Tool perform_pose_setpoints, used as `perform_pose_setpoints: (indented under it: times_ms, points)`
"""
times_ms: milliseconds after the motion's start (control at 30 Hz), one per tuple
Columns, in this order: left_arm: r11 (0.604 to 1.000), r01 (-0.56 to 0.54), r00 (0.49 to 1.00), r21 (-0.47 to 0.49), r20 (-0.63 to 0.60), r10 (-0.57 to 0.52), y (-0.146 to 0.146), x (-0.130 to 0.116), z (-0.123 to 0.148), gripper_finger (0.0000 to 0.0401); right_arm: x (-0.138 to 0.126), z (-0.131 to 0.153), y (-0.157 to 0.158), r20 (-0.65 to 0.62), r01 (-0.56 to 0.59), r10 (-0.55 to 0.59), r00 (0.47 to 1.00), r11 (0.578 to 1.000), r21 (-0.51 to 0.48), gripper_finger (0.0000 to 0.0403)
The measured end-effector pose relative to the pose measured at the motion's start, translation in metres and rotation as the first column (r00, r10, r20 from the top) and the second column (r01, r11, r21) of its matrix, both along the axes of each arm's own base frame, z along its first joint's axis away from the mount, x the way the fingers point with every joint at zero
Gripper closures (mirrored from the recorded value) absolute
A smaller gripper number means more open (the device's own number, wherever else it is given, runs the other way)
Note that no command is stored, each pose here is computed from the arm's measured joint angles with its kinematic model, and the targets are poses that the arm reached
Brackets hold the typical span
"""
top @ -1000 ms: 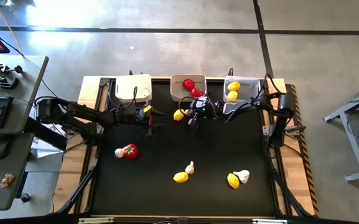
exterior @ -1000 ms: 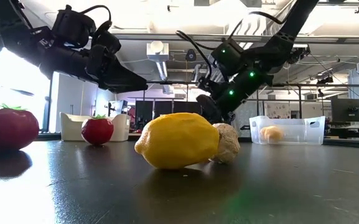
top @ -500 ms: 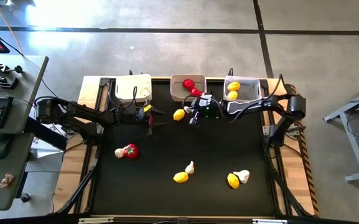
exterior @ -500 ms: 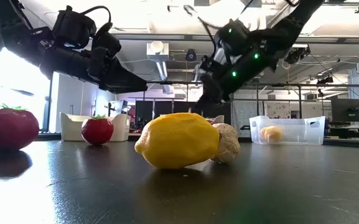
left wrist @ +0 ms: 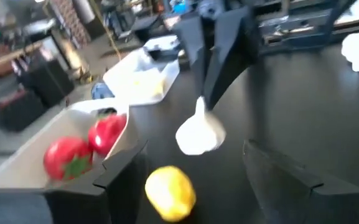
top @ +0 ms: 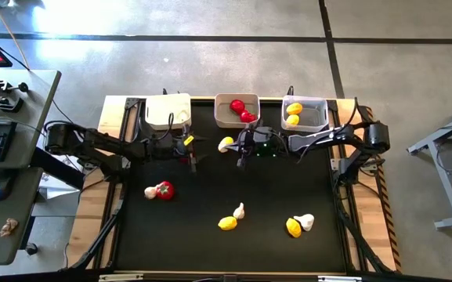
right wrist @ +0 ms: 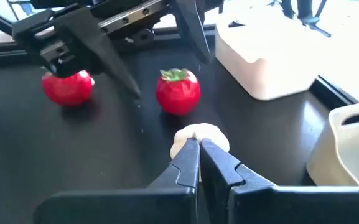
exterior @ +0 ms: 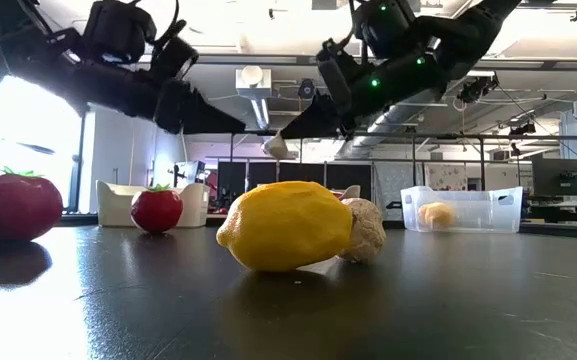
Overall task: Sort produce into baskets
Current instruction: Put the top garlic into the white bin
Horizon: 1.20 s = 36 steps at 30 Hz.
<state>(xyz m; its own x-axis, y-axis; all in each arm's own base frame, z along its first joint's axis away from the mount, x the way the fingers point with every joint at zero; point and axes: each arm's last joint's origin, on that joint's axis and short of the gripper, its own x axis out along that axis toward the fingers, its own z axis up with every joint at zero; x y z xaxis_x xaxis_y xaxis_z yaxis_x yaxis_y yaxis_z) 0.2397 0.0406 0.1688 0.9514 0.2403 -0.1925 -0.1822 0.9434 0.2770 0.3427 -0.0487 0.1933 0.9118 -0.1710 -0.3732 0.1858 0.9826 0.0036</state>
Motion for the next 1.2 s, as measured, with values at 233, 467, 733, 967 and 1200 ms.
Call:
perform_pose_setpoints:
  times_ms: [233,467,733,967,1200]
  points:
    - [0.976,0.106,0.994,0.193,-0.033,-0.101,-0.017,0.007,0.006,0.0146,0.003,0.006,0.005,0.07,-0.086,0.085,0.994,0.996,0.012,0.0403]
    - [0.935,0.11,0.993,0.336,-0.066,-0.093,-0.025,0.007,0.007,0.0146,0.005,0.012,0.007,0.137,-0.169,0.164,0.977,0.985,0.029,0.0403]
    - [0.88,0.125,0.992,0.459,-0.08,-0.098,-0.032,0.013,0.015,0.0146,0.005,0.015,0.009,0.183,-0.217,0.2,0.963,0.973,0.076,0.0403]
    - [0.857,0.143,0.989,0.496,-0.091,-0.112,-0.036,0.013,0.016,0.015,0.006,0.017,0.01,0.202,-0.252,0.229,0.952,0.963,0.096,0.0403]
    - [0.857,0.14,0.99,0.496,-0.093,-0.108,-0.037,0.013,0.015,0.0198,0.006,0.017,0.01,0.206,-0.256,0.232,0.951,0.961,0.1,0.0403]
